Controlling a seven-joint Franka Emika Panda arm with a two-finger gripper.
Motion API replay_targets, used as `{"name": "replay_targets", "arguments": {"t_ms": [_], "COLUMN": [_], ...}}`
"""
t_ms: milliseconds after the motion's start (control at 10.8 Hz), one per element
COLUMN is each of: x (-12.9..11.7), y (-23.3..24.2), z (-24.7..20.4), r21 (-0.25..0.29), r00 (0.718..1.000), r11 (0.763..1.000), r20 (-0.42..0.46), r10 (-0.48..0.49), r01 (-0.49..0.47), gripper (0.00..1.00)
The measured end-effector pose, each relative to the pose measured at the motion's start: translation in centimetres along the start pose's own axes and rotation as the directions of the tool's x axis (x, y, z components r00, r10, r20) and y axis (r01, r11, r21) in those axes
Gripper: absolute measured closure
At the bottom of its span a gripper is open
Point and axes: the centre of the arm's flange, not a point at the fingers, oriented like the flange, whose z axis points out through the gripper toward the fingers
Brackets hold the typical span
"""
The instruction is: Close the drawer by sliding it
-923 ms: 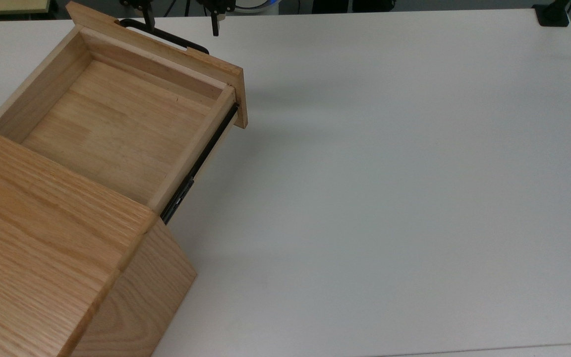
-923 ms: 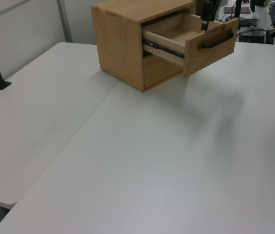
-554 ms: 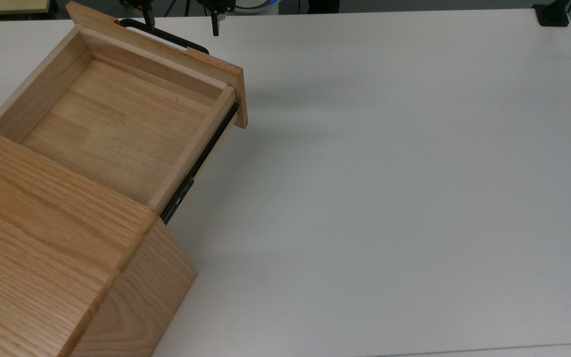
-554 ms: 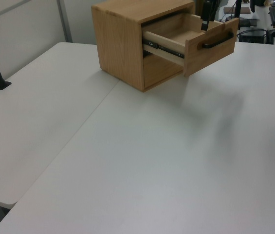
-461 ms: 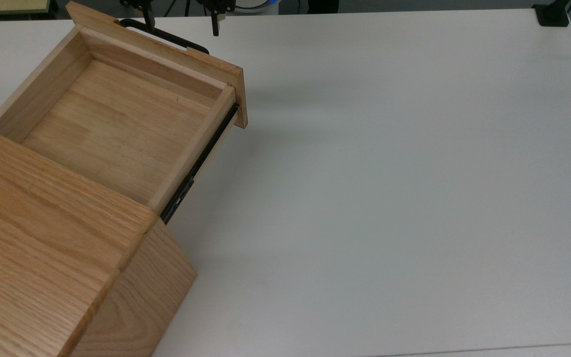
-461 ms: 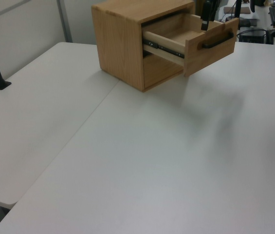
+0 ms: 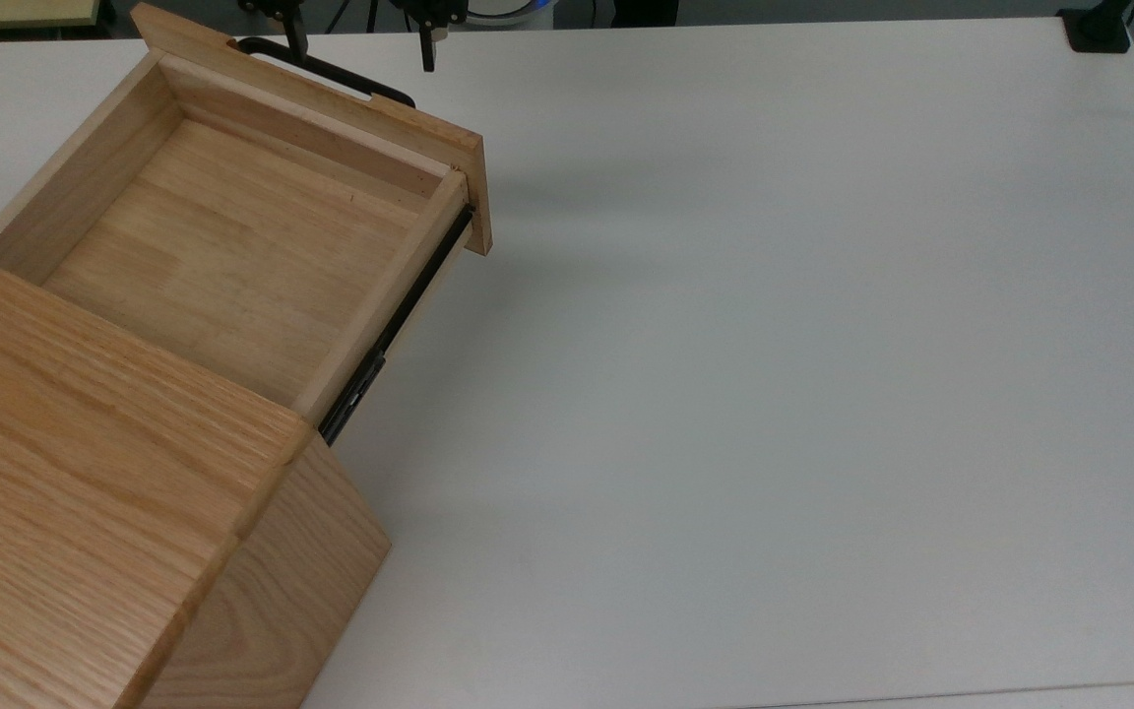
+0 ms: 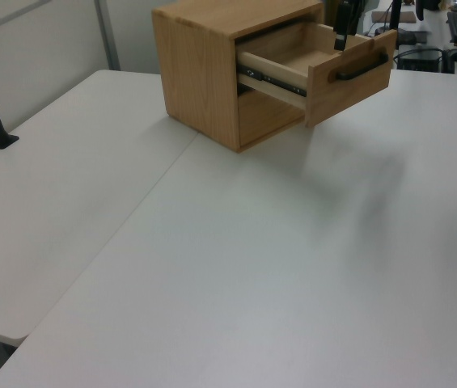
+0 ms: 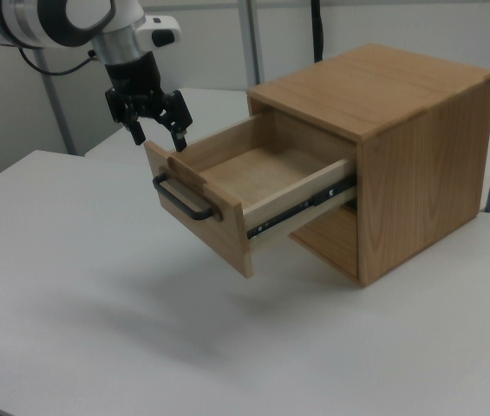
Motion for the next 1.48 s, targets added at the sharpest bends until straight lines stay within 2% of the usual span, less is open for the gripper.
{"name": "replay_targets", "arguments": {"t_ms": [185,277,461,554,830,1015,1107,1199,1292,1384,1476], "x": [-0.3,-0.6,-2.2,-3.0,-5.4,-6.6,-7.1,-7.4,-7.4,-7.2,-7.0], "y": [0.0,0.0,0.7,1.1,1.0,1.4,1.6,1.6,1.7,1.9,1.9], "z": [0.2,0.2,0.4,0.1,-1.5,-0.9,-0.1,0.8,1.4,2.1,2.9], "r21": [0.001,0.005,0.042,0.06,0.087,0.068,0.05,0.022,-0.003,-0.023,-0.036], "r00": [1.0,0.996,0.958,0.941,0.925,0.946,0.952,0.952,0.95,0.947,0.941], "r11": [1.0,0.997,0.968,0.957,0.954,0.982,0.994,1.0,0.997,0.988,0.979], "r20": [0.023,0.045,0.14,0.172,0.232,0.265,0.288,0.307,0.302,0.284,0.273], "r10": [-0.016,-0.077,-0.25,-0.29,-0.299,-0.186,-0.106,-0.005,0.078,0.153,0.201], "r01": [0.016,0.077,0.247,0.283,0.287,0.174,0.096,-0.002,-0.081,-0.152,-0.199], "gripper": [0.0,0.0,0.0,0.0,0.0,0.04,0.15,0.33,0.33,0.43,0.58]}}
